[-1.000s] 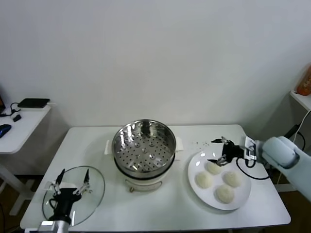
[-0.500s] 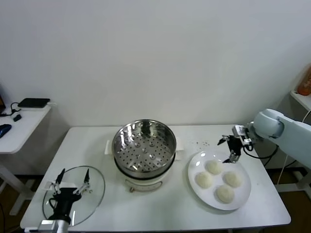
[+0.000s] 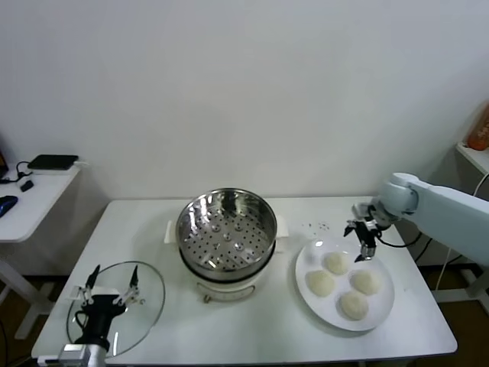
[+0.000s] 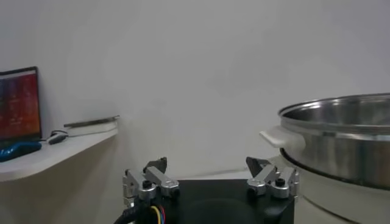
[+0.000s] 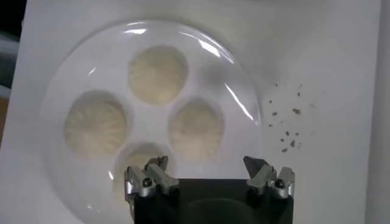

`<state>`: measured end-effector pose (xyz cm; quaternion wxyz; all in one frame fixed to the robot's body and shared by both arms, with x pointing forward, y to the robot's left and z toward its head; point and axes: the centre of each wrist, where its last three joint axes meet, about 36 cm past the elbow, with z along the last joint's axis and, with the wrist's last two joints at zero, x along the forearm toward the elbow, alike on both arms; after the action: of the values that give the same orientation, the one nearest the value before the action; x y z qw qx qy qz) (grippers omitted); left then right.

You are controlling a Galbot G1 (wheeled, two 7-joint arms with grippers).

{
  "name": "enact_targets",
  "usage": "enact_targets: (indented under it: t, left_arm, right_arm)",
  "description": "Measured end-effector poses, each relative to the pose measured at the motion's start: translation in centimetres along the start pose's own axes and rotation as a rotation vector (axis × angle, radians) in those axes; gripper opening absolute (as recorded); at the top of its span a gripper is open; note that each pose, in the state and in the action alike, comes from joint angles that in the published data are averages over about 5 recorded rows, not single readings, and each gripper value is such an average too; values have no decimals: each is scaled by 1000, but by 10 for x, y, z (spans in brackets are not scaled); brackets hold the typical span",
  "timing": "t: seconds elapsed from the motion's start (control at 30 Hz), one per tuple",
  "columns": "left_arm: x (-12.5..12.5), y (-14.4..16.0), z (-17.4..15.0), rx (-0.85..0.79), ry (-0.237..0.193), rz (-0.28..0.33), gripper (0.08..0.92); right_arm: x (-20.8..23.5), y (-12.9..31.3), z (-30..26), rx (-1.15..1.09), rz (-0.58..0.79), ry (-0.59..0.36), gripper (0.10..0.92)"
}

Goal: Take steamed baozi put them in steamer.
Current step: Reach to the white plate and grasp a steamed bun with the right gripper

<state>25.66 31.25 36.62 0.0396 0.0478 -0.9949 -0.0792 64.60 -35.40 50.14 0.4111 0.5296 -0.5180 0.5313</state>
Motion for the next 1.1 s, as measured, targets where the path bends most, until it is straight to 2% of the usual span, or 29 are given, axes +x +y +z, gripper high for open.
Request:
enact_targets:
  t: [0.43, 1.1]
  left_arm:
    - [2, 4, 3, -6, 11, -5, 823]
    - [4, 2, 5, 3, 18, -5, 823]
  right_arm:
    - [-36, -2, -12, 7, -33, -3, 823]
    - [-58, -1, -12, -9, -46, -6, 815]
